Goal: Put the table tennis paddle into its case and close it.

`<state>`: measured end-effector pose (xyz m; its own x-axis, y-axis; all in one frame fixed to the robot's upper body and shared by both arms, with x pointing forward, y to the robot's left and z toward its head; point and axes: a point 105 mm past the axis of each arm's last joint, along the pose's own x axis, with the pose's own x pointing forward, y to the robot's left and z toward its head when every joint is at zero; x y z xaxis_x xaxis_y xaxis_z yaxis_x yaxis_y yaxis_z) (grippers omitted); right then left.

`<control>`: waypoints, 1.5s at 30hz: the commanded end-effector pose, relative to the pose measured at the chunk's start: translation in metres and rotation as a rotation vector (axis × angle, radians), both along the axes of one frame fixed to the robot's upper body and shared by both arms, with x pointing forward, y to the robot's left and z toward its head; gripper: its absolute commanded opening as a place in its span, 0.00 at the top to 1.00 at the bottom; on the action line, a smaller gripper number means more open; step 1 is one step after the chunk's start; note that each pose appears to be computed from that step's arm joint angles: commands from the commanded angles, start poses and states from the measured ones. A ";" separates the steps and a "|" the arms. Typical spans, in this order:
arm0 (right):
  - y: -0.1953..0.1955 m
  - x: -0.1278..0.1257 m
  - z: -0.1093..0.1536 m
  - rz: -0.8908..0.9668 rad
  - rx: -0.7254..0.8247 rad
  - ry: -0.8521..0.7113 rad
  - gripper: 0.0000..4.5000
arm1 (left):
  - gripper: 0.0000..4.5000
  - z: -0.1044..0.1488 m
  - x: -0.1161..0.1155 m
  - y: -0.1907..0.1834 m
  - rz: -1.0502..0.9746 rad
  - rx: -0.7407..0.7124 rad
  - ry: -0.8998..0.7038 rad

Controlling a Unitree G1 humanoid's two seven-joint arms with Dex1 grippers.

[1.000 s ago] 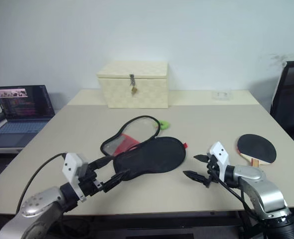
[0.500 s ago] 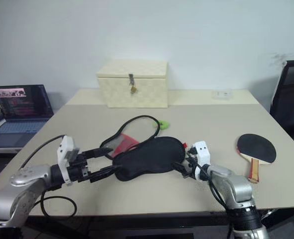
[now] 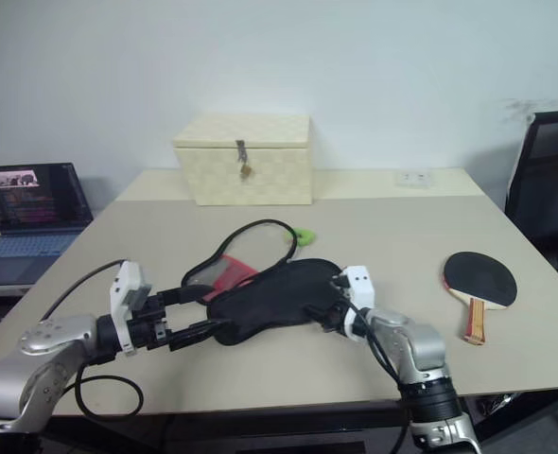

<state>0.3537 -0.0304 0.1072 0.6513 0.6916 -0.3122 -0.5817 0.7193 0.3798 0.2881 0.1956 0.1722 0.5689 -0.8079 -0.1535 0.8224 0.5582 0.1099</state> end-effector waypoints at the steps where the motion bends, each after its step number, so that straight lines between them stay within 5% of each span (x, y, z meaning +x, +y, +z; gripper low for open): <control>1: 0.014 0.003 0.020 0.025 0.058 -0.026 0.01 | 0.00 0.011 -0.002 -0.001 -0.005 0.018 -0.046; 5: 0.015 0.007 0.020 -0.001 0.064 -0.018 0.14 | 0.00 0.011 -0.002 -0.004 -0.007 0.016 -0.049; 16: -0.042 0.018 0.027 0.085 -0.060 0.019 0.99 | 0.00 0.011 -0.002 -0.011 -0.019 0.010 -0.061; 29: -0.122 0.056 0.033 0.316 -0.554 -0.075 0.99 | 0.00 0.009 -0.010 -0.017 -0.019 0.015 -0.066; 45: -0.109 0.103 0.073 0.148 -0.638 -0.288 0.99 | 0.00 0.007 -0.005 -0.023 -0.043 0.030 -0.073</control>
<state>0.4507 -0.1377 0.1592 0.6377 0.5200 -0.5682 -0.7287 0.6464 -0.2263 0.2823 0.1745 0.1715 0.5513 -0.8194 -0.1574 0.8335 0.5323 0.1483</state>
